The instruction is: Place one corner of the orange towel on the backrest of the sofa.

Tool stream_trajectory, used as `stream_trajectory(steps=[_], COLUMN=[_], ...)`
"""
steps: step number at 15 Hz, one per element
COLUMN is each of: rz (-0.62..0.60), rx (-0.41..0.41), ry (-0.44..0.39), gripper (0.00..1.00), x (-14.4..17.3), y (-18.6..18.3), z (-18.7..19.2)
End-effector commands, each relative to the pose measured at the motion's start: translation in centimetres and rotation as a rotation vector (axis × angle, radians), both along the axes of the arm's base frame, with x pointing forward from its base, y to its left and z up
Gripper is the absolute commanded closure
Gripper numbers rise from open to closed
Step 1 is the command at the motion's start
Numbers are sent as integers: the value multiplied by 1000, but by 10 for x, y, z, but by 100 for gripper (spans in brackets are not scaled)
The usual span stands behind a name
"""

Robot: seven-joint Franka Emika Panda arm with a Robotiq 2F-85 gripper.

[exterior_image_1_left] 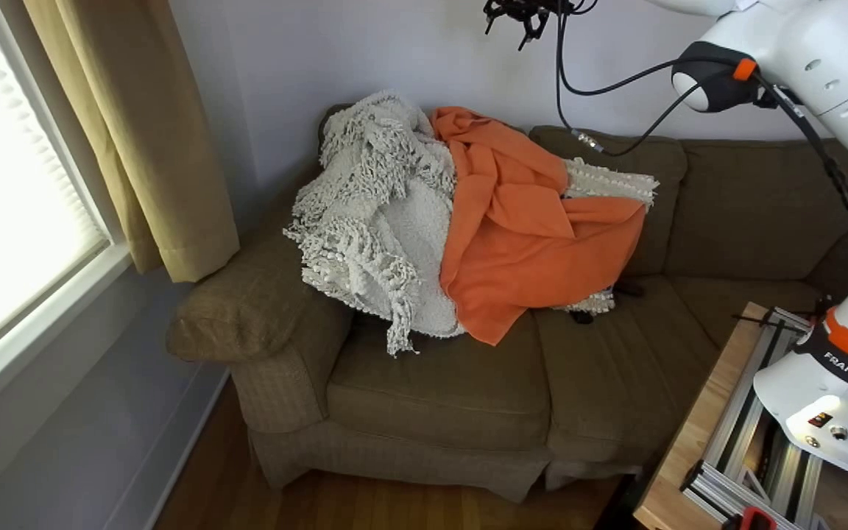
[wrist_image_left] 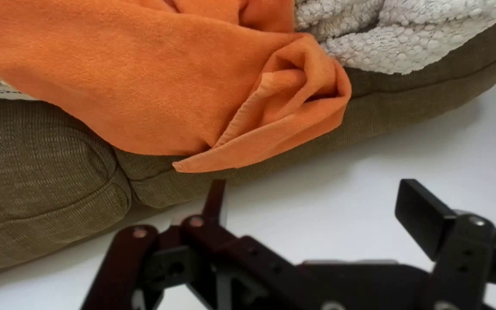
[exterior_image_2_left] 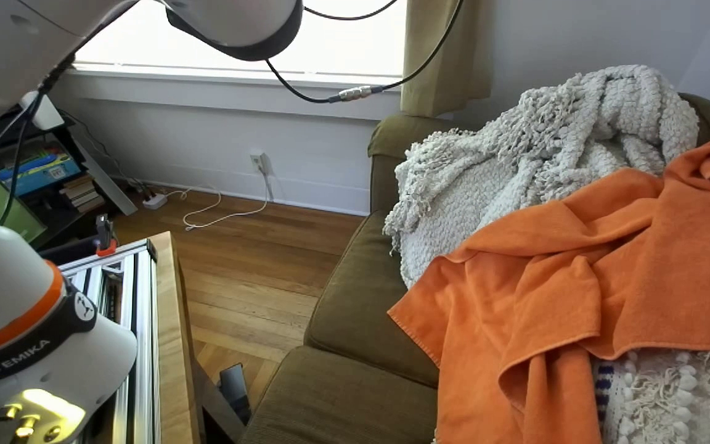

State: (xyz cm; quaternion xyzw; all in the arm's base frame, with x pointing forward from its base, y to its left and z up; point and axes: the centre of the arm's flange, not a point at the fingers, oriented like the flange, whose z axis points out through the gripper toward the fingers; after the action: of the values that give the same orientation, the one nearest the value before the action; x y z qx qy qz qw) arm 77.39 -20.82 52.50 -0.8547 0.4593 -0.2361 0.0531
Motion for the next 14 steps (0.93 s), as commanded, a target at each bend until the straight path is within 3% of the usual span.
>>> stream_trajectory(steps=[1,4,6,14], rz=[49,135,234,604], rx=[95,77,52,-158], ry=[-118,-269,-316,-154], gripper=[0,0,0,0], x=[-51,-74,-83,-115], y=[-13,-20,-20,-21], z=[37,69,83,81])
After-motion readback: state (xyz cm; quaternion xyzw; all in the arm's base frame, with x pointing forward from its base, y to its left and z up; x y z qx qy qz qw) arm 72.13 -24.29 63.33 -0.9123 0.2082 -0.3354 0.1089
